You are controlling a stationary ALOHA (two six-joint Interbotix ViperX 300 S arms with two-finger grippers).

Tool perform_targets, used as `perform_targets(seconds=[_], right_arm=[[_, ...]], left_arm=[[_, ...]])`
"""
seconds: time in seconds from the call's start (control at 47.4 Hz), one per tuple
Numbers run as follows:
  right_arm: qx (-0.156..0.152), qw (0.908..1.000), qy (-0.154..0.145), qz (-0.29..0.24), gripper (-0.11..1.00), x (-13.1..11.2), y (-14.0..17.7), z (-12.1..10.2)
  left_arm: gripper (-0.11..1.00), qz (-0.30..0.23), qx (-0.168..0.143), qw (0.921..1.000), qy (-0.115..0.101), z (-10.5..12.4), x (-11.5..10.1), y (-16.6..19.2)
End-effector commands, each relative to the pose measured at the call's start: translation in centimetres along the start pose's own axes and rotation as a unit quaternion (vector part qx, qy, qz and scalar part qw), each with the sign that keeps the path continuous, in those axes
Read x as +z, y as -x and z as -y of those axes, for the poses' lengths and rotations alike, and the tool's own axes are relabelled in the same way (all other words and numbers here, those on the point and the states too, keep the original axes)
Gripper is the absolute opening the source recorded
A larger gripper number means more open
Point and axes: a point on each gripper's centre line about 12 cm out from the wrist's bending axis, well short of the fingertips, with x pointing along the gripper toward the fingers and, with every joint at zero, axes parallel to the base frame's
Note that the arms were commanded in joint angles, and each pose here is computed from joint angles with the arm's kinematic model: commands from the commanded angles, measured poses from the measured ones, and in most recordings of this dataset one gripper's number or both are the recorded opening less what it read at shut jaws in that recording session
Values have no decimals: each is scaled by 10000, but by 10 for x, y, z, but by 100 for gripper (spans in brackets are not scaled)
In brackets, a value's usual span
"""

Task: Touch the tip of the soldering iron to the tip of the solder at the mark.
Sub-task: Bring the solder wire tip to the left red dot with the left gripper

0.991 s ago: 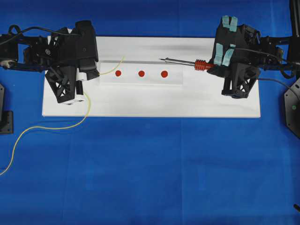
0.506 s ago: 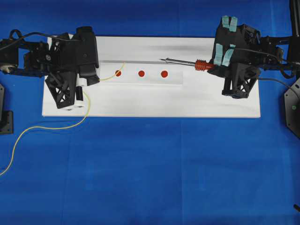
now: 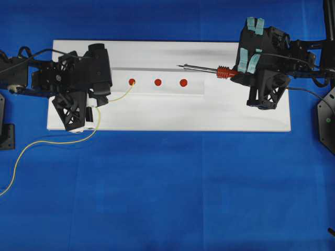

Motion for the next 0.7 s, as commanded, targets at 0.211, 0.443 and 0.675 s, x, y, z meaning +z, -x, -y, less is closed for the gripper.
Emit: perform_targets(seconds=[0.211,0.443,0.675], right_arm=[[8,9999,-24,161,6,13,3,0],[21,9999,-6,145,6,16,0,-2],[31,9999,20,98,6,18,-3,-4]], left_arm=[[2,41,24,9999,120,-3,-2,-5],[2,-1,56,9998,179,-6,-3,-8],[2,-2,46,9998,167,-5,-2,-8]])
